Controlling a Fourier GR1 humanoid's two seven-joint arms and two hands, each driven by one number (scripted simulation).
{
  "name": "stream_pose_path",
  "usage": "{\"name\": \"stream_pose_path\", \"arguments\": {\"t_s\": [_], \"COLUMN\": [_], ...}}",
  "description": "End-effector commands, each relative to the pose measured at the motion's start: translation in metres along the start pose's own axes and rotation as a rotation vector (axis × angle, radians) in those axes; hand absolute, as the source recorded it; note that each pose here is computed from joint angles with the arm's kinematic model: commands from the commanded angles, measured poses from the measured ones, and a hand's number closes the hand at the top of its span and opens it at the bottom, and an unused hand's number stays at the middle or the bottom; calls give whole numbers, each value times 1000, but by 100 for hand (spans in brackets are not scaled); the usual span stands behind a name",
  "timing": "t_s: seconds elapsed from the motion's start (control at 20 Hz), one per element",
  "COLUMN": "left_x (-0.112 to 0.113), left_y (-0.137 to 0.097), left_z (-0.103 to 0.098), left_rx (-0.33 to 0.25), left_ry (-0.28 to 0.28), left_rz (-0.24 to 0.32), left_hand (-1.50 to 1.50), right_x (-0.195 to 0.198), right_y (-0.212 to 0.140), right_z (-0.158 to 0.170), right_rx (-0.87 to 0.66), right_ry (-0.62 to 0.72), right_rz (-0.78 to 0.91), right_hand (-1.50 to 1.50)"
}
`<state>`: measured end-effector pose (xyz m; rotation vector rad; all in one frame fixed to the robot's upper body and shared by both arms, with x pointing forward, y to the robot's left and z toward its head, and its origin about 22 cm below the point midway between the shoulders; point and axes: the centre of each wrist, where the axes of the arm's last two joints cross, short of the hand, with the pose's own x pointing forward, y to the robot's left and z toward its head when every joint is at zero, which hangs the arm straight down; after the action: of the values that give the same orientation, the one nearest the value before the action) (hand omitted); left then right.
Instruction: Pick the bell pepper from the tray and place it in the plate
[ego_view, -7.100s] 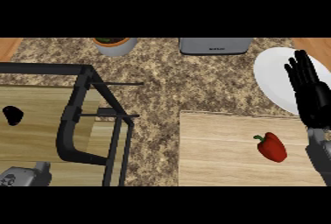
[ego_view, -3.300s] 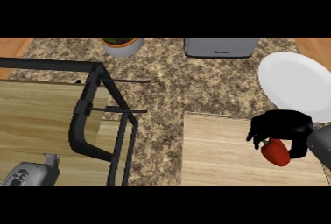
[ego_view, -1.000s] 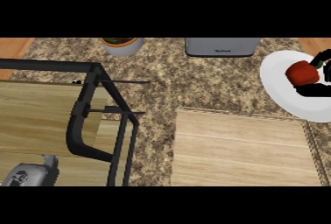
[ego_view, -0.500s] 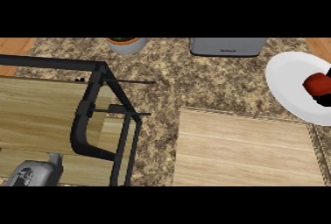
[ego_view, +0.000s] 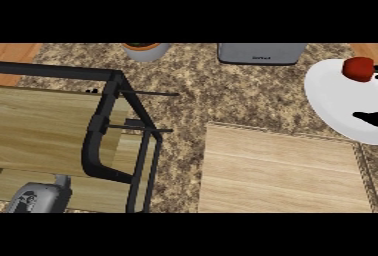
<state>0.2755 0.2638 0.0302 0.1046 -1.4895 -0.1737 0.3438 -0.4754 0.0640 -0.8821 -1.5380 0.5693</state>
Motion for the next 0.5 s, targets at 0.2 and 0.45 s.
{"name": "stream_pose_path", "arguments": {"t_s": [0.2, 0.45], "left_x": [-4, -9], "left_y": [18, 24], "left_z": [-4, 1], "left_rx": [78, 69], "left_ry": [84, 66], "left_rz": [13, 24], "left_hand": [0, 0], "right_x": [19, 7], "right_y": [-15, -29], "right_z": [-20, -15], "right_rx": [-103, -62], "right_ry": [-303, -123], "right_rz": [-351, -574], "right_hand": [-150, -150]}}
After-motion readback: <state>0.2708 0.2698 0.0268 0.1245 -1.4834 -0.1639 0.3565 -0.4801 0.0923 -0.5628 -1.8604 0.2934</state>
